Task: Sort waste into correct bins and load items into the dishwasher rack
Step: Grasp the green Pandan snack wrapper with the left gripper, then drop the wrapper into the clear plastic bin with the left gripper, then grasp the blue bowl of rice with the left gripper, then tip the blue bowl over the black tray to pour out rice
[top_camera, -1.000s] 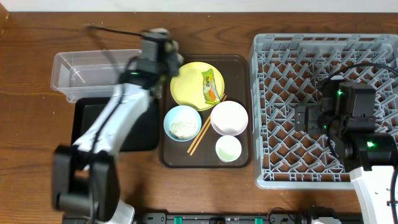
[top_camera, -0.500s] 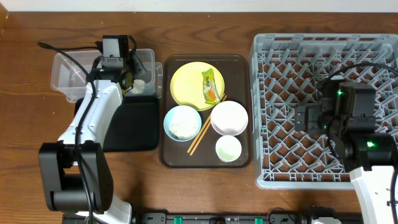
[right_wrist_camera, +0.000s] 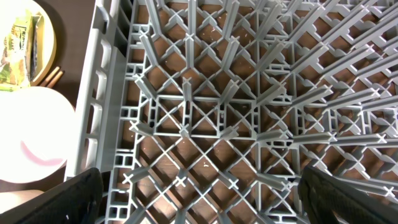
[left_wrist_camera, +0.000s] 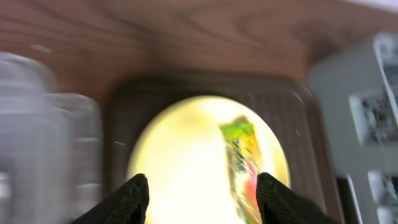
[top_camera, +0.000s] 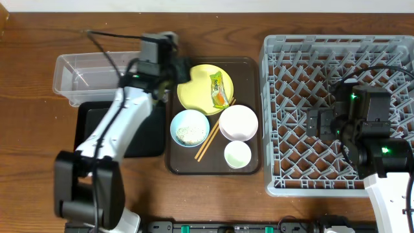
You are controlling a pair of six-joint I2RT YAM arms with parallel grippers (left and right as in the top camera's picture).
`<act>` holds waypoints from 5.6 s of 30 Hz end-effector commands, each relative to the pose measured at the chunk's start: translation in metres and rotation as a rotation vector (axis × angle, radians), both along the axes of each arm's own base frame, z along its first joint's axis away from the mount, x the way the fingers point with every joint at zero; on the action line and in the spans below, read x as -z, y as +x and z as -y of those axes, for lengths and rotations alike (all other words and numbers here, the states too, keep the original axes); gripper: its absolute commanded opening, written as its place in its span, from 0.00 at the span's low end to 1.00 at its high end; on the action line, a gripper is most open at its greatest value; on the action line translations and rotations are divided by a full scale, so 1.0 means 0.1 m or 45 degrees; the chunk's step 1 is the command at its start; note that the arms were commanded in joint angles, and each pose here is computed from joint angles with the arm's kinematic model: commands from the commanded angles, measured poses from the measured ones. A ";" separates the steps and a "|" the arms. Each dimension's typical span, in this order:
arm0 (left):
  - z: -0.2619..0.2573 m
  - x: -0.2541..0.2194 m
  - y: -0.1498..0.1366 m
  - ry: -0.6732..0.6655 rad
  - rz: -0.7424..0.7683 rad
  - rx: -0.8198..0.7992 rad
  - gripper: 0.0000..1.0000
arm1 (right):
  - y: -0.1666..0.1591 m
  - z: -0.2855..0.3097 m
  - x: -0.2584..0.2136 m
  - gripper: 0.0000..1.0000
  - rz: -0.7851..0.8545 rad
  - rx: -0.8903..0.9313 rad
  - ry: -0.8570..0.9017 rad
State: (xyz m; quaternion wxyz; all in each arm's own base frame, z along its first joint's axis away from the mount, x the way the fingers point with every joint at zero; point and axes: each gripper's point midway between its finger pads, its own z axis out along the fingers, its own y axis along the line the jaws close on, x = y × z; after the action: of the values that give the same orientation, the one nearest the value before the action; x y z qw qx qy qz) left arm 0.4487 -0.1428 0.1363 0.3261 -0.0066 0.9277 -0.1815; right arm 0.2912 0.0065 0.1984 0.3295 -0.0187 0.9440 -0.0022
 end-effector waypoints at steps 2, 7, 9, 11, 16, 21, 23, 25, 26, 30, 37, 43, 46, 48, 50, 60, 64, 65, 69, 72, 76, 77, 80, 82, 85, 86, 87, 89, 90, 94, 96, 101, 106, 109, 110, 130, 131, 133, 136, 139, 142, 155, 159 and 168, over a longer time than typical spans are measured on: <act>0.32 0.39 -0.09 0.022 -0.097 0.123 0.58 | 0.03 0.00 -0.08 0.99 0.027 -0.007 -0.014; 0.58 0.74 -0.16 0.044 -0.166 0.195 0.58 | 0.03 0.00 -0.08 0.99 0.027 -0.007 -0.014; 0.65 0.85 -0.18 0.051 -0.182 0.215 0.58 | 0.03 0.00 -0.08 0.99 0.027 -0.007 -0.014; 0.71 0.97 -0.21 0.060 -0.207 0.231 0.58 | 0.03 0.00 -0.08 0.99 0.027 -0.007 -0.014; 0.79 1.22 -0.29 0.077 -0.266 0.254 0.51 | 0.03 0.00 -0.08 0.99 0.027 -0.007 -0.014; 0.82 1.28 -0.31 0.083 -0.279 0.265 0.22 | 0.03 0.00 -0.08 0.99 0.027 -0.007 -0.014; 0.82 1.25 -0.28 0.079 -0.264 0.260 0.08 | 0.03 0.00 -0.08 0.99 0.027 -0.007 -0.014; 0.78 1.18 -0.25 0.072 -0.247 0.247 0.06 | 0.03 0.00 -0.08 0.99 0.027 -0.007 -0.014; 0.75 1.14 -0.22 0.067 -0.235 0.238 0.06 | 0.03 0.00 -0.08 0.99 0.027 -0.007 -0.014; 0.57 0.80 -0.08 0.030 -0.152 0.172 0.06 | 0.03 0.00 -0.08 0.99 0.028 -0.007 -0.014; -0.24 -0.02 0.14 0.012 0.025 -0.158 0.06 | 0.03 0.00 -0.08 0.99 0.028 -0.007 -0.014; -1.19 -0.41 0.14 0.011 0.081 -0.603 0.06 | 0.03 0.00 -0.08 0.99 0.028 -0.007 -0.014; -1.56 -0.30 0.05 -0.066 -0.007 -0.842 0.06 | 0.03 0.00 -0.08 0.99 0.028 -0.007 -0.014; -1.71 -0.19 0.01 -0.133 -0.073 -0.975 0.06 | 0.03 0.00 -0.08 0.99 0.028 -0.007 -0.014; -1.79 -0.10 -0.01 -0.158 -0.109 -1.038 0.16 | 0.03 0.00 -0.08 0.99 0.028 -0.007 -0.014; -1.76 -0.19 -0.06 -0.132 -0.102 -0.948 0.46 | 0.03 0.00 -0.08 0.99 0.027 -0.007 -0.014; -1.51 -0.39 -0.17 -0.066 -0.069 -0.752 0.46 | 0.03 0.00 -0.08 0.99 0.027 -0.007 -0.014; -1.42 -0.42 -0.22 -0.031 -0.066 -0.680 0.46 | 0.03 0.00 -0.08 0.99 0.027 -0.007 -0.014; -1.02 -0.37 -0.46 0.086 -0.135 -0.445 0.45 | 0.03 0.00 -0.08 0.99 0.027 -0.007 -0.014; -0.74 -0.22 -0.68 0.144 -0.245 -0.322 0.45 | 0.03 0.00 -0.08 0.99 0.027 -0.007 -0.014; -0.40 -0.03 -0.91 0.206 -0.358 -0.183 0.41 | 0.03 0.00 -0.08 0.99 0.024 -0.007 -0.014; -0.32 0.01 -0.95 0.218 -0.376 -0.154 0.41 | 0.02 0.00 -0.08 0.99 0.023 -0.007 -0.014; -0.09 0.14 -1.06 0.254 -0.422 -0.064 0.41 | 0.03 0.00 -0.08 0.99 0.023 -0.007 -0.014; 0.05 0.24 -1.13 0.276 -0.448 -0.011 0.41 | 0.03 0.00 -0.08 0.99 0.023 -0.007 -0.014; 0.22 0.39 -1.21 0.312 -0.490 0.057 0.41 | 0.03 0.00 -0.08 0.99 0.023 -0.007 -0.014; 0.27 0.44 -1.24 0.323 -0.504 0.076 0.41 | 0.02 0.00 -0.08 0.99 0.023 -0.007 -0.014; 0.32 0.49 -1.27 0.335 -0.518 0.094 0.41 | 0.03 0.00 -0.08 0.99 0.023 -0.007 -0.014; 0.41 0.62 -1.32 0.362 -0.552 0.132 0.41 | 0.03 0.00 -0.08 0.99 0.024 -0.007 -0.014; 0.44 0.67 -1.34 0.371 -0.565 0.143 0.41 | 0.03 0.00 -0.08 0.99 0.023 -0.007 -0.014; 0.55 0.87 -1.40 0.407 -0.606 0.188 0.41 | 0.03 0.00 -0.08 0.99 0.023 -0.007 -0.014; 0.59 0.95 -1.43 0.423 -0.624 0.204 0.41 | 0.03 0.00 -0.08 0.99 0.023 -0.007 -0.013; 0.61 1.10 -1.48 0.453 -0.670 0.218 0.37 | 0.03 0.00 -0.08 0.99 0.024 -0.004 -0.011; 0.60 1.13 -1.49 0.460 -0.682 0.219 0.27 | 0.03 0.00 -0.08 0.99 0.023 -0.003 -0.011; 0.60 1.13 -1.49 0.461 -0.683 0.219 0.20 | 0.03 0.00 -0.08 0.99 0.024 -0.004 -0.011; 0.60 1.13 -1.49 0.461 -0.684 0.218 0.15 | 0.03 0.00 -0.08 0.99 0.023 -0.003 -0.011; 0.50 0.30 -1.49 0.354 -0.483 0.197 0.06 | 0.02 0.00 -0.08 0.99 0.023 -0.004 -0.012; 0.47 0.21 -1.47 0.338 -0.456 0.187 0.06 | 0.02 0.00 -0.08 0.99 0.023 -0.004 -0.012; 0.35 0.04 -1.44 0.307 -0.413 0.148 0.06 | 0.03 0.00 -0.08 0.99 0.024 -0.004 -0.012; 0.11 -0.10 -1.40 0.261 -0.406 0.087 0.06 | 0.03 0.00 -0.08 0.99 0.024 -0.004 -0.012; -0.02 -0.15 -1.40 0.132 -0.453 0.136 0.06 | 0.03 0.00 -0.08 0.99 0.024 -0.004 -0.012; -0.15 -0.18 -1.38 -0.062 -0.490 0.191 0.06 | 0.03 0.00 -0.08 0.99 0.024 -0.004 -0.012; -0.81 -0.40 -1.43 -0.911 -0.210 0.339 0.06 | 0.02 0.00 -0.08 0.99 0.023 -0.003 -0.011; -1.02 -0.42 -1.43 -1.141 -0.130 0.259 0.06 | 0.02 0.00 -0.08 0.99 0.023 -0.003 -0.011; -1.45 -0.19 -1.39 -1.485 -0.197 -0.018 0.06 | 0.02 0.00 -0.07 0.99 0.021 -0.003 -0.011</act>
State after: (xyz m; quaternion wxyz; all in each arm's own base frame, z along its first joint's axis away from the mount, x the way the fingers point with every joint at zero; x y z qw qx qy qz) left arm 0.3060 -0.0061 0.1466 0.1937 -0.1812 0.7358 -0.6231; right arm 0.2912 0.0059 0.1984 0.3293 -0.0181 0.9440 -0.0038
